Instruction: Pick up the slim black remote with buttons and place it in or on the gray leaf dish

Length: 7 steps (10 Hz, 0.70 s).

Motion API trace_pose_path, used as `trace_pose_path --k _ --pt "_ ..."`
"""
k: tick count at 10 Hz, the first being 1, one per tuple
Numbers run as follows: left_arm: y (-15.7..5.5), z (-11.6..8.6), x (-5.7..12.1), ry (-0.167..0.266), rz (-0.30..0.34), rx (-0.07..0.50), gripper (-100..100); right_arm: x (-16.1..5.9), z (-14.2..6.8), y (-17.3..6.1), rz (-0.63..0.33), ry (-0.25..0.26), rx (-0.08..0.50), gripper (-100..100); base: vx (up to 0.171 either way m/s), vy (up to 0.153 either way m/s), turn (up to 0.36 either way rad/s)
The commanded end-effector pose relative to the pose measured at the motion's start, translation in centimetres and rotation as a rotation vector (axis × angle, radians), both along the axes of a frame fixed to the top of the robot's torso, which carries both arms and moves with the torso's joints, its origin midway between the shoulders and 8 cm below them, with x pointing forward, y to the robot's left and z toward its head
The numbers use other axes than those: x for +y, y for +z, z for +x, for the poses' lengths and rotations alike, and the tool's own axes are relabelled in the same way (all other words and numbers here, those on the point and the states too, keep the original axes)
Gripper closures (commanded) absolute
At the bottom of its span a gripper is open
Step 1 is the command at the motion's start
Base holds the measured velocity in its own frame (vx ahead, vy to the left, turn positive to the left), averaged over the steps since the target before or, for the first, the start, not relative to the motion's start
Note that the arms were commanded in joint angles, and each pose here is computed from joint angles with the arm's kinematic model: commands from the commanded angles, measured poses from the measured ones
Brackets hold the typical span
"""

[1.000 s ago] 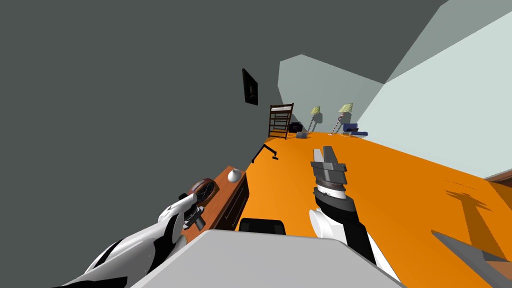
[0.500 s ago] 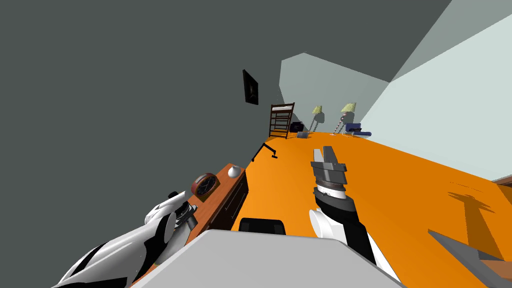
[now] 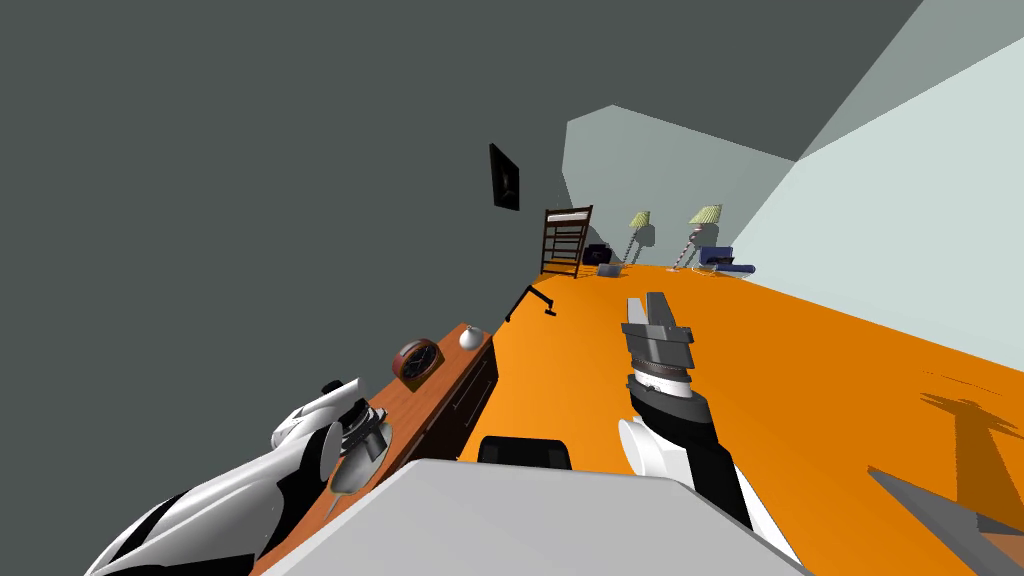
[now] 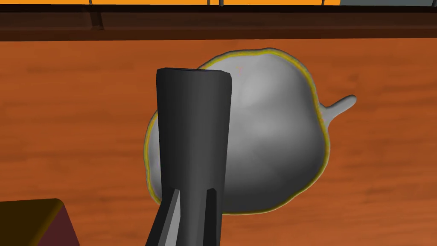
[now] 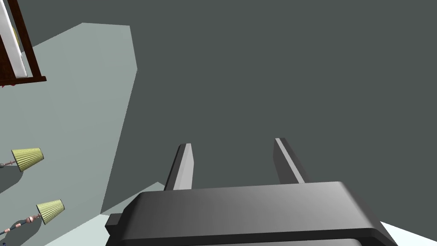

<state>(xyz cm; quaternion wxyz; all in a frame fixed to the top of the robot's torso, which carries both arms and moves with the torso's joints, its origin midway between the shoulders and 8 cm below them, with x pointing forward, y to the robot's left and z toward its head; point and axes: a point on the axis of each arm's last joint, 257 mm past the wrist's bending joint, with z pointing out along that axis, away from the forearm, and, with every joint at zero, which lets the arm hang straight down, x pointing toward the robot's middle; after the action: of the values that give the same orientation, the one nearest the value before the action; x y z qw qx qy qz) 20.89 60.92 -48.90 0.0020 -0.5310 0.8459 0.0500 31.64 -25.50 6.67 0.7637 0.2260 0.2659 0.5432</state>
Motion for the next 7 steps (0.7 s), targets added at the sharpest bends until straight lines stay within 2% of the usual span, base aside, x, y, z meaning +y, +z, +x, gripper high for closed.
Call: trace_pose_path --k 1,3,4,5,7 --pt "0.32 -0.39 -0.07 -0.015 -0.020 0.010 100 0.00 0.00 0.00 0.000 0.000 0.000 0 -0.069 -0.007 0.060" --pt "0.31 -0.84 -0.56 -0.030 -0.046 0.022 100 0.00 0.00 0.00 0.000 0.000 0.000 0 -0.049 0.013 0.063" --pt "0.35 -0.74 -0.34 -0.023 -0.036 0.017 100 0.00 0.00 0.00 0.000 0.000 0.000 0 -0.017 0.010 0.022" --pt "0.32 -0.89 -0.39 -0.025 -0.039 0.021 -100 0.00 0.00 0.00 0.000 0.000 0.000 0 -0.005 0.001 0.000" --pt "0.32 -0.90 -0.38 -0.024 -0.038 0.021 -100 0.00 0.00 0.00 0.000 0.000 0.000 0 0.000 0.000 0.000"
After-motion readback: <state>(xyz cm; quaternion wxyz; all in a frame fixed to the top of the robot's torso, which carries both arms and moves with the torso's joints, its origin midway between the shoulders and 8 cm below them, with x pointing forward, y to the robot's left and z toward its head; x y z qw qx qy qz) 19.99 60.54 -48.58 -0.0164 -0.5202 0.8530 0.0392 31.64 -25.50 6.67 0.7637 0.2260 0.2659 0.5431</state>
